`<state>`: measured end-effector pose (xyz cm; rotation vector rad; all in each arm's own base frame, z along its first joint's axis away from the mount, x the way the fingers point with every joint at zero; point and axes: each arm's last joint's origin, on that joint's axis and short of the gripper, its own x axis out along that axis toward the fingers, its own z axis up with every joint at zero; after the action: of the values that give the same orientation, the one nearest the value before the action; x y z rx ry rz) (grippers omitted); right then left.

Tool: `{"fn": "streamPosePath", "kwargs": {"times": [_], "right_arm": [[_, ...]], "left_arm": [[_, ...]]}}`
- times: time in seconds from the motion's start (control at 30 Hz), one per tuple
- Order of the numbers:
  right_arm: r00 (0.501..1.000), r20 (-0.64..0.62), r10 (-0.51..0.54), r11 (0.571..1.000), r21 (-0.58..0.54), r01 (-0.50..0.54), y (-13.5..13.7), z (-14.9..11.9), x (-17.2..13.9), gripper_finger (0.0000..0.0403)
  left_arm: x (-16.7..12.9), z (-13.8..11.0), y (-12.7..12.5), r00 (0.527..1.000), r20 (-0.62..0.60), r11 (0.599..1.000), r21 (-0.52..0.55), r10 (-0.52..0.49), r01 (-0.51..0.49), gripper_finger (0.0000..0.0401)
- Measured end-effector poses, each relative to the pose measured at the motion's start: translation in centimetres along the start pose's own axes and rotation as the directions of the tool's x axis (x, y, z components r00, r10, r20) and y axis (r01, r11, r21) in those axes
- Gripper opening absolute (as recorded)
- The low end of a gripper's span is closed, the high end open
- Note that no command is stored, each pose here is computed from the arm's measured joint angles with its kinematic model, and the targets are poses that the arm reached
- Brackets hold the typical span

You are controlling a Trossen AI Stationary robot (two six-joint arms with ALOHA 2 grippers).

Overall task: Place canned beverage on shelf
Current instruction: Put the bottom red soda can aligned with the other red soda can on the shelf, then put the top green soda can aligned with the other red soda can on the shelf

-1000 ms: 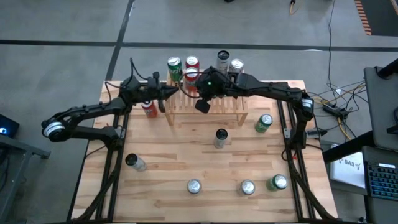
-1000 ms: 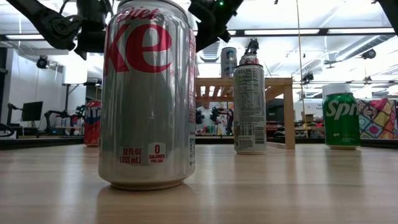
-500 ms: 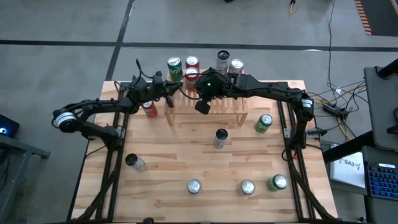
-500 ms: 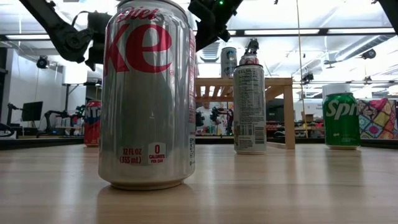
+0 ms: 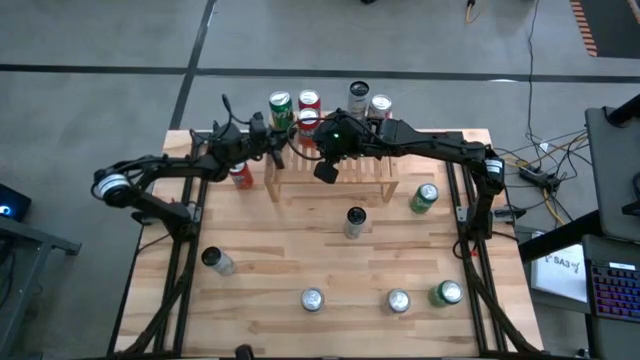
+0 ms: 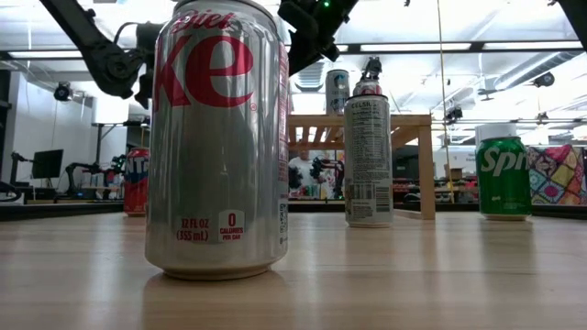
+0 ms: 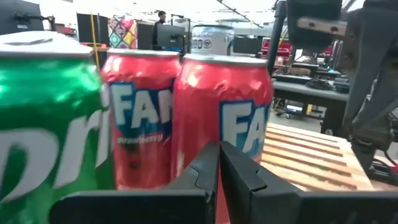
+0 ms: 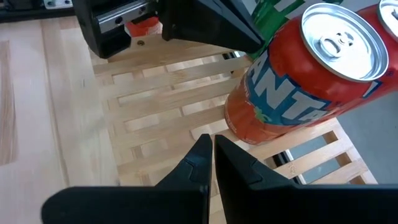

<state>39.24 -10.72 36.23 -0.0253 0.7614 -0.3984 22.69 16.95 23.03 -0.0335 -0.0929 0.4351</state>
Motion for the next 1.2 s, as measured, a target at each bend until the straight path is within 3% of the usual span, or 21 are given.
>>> {"fn": "streamPosePath", "kwargs": {"times": [0.53,0.67,1.0,1.2], "right_arm": [[1.0,-0.006,-0.007,1.0,-0.009,0.007,-0.1,-0.1,0.0,0.0009],[0.996,-0.038,-0.081,0.997,-0.017,0.081,-0.3,-0.4,0.1,0.0009],[0.991,-0.015,-0.137,0.991,-0.014,0.136,-1.8,-1.2,1.9,0.0009],[0.988,-0.079,-0.137,0.991,-0.002,0.137,-2.1,-1.9,1.4,0.0009]], "left_arm": [[0.4,-0.6,0.0,0.999,-0.032,0.999,-0.032,-0.003,0.002,0.0],[0.1,-0.4,-0.1,1.0,-0.025,1.0,-0.03,-0.005,0.004,0.0],[-2.1,1.7,-1.2,0.992,0.028,0.992,-0.012,-0.123,0.123,0.0],[-3.6,3.4,-2.1,0.982,0.042,0.982,0.004,-0.187,0.187,0.0]]}}
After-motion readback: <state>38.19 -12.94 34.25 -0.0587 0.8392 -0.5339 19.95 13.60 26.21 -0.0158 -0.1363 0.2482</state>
